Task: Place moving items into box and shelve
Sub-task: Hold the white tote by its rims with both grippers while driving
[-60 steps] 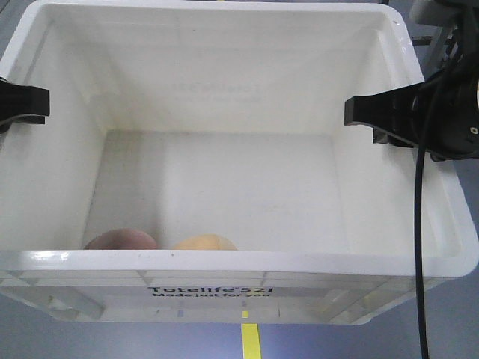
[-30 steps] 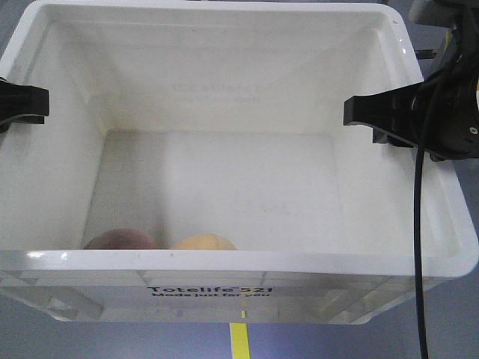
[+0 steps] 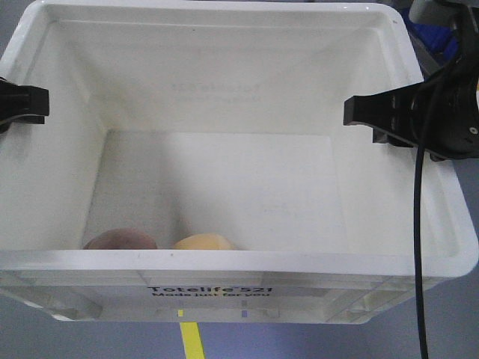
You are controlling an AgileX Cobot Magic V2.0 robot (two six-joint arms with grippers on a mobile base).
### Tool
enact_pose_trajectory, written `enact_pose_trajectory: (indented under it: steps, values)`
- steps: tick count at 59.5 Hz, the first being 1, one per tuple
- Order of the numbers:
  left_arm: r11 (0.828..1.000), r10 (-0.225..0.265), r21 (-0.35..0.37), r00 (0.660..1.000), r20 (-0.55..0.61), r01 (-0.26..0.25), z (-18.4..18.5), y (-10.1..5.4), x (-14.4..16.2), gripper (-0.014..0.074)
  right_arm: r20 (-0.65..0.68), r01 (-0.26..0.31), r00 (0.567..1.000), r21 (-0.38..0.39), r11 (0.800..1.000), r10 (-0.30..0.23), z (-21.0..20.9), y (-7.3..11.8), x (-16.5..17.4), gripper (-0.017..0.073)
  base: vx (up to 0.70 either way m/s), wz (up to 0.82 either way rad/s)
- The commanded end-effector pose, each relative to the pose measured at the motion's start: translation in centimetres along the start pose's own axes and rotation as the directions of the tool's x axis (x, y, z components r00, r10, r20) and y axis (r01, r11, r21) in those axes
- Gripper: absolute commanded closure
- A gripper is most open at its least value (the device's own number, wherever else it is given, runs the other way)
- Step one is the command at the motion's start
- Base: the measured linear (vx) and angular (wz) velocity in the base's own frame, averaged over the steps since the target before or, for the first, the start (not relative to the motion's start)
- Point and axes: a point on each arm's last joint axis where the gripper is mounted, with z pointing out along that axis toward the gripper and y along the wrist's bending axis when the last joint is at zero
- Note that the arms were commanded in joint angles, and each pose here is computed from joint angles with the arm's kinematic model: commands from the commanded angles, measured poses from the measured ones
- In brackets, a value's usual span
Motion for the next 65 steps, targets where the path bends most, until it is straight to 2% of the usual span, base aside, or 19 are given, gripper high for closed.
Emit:
enact_pose_trajectory:
  steps: [1,65]
  values:
    - [0.998,0.046,-0.049,0.986,0.163,-0.038,-1.76,0.64,-1.56,0.0527,0.169,0.008,0.985,0.044,0.999,-0.015,-2.2,-1.5,-1.58,0.0432,0.31,-0.49]
    - [0.998,0.045,-0.05,0.986,0.163,-0.038,-1.76,0.66,-1.57,0.0527,0.169,0.008,0.985,0.044,0.999,-0.015,-2.2,-1.5,-1.58,0.0432,0.2,-0.52]
